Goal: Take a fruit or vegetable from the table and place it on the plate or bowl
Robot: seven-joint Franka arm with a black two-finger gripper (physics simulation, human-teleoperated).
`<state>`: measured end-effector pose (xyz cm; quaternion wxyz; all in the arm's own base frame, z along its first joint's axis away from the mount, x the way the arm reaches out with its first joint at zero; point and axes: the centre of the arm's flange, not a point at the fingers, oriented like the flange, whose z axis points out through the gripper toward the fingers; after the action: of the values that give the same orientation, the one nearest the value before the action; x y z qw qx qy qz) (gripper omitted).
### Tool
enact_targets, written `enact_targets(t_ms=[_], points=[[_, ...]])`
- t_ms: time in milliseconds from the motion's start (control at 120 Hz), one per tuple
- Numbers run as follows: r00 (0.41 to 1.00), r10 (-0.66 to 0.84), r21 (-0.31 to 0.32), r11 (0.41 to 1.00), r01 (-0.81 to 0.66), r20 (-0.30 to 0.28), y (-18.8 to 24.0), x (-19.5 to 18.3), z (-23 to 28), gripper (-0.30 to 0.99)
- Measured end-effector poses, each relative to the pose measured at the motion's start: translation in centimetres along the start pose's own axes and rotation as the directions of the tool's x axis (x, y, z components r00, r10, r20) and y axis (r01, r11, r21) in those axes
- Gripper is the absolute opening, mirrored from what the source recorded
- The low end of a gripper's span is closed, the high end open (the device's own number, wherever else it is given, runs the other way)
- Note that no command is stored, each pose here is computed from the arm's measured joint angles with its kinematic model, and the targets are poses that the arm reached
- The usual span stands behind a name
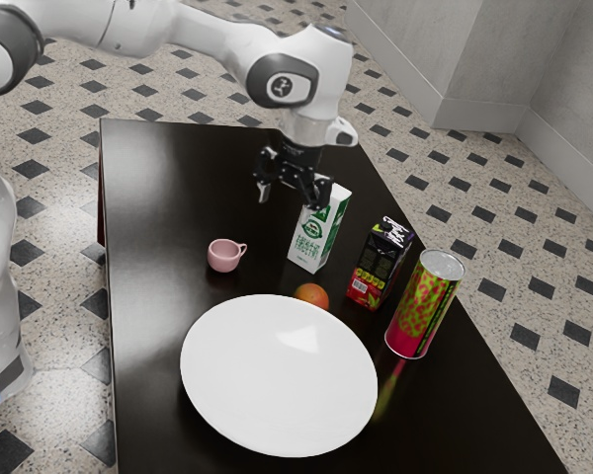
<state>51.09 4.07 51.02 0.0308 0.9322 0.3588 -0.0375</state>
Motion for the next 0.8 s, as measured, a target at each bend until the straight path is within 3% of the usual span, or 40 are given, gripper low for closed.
enact_targets(t_ms=[417, 800], points=[[0.996, -0.088, -0.028, 0.996, 0.088, 0.002, 1.7, -0.4, 1.9, 0.69], [0.998, -0.063, -0.031, 0.998, 0.062, -0.006, 5.6, -2.5, 2.2, 0.69]])
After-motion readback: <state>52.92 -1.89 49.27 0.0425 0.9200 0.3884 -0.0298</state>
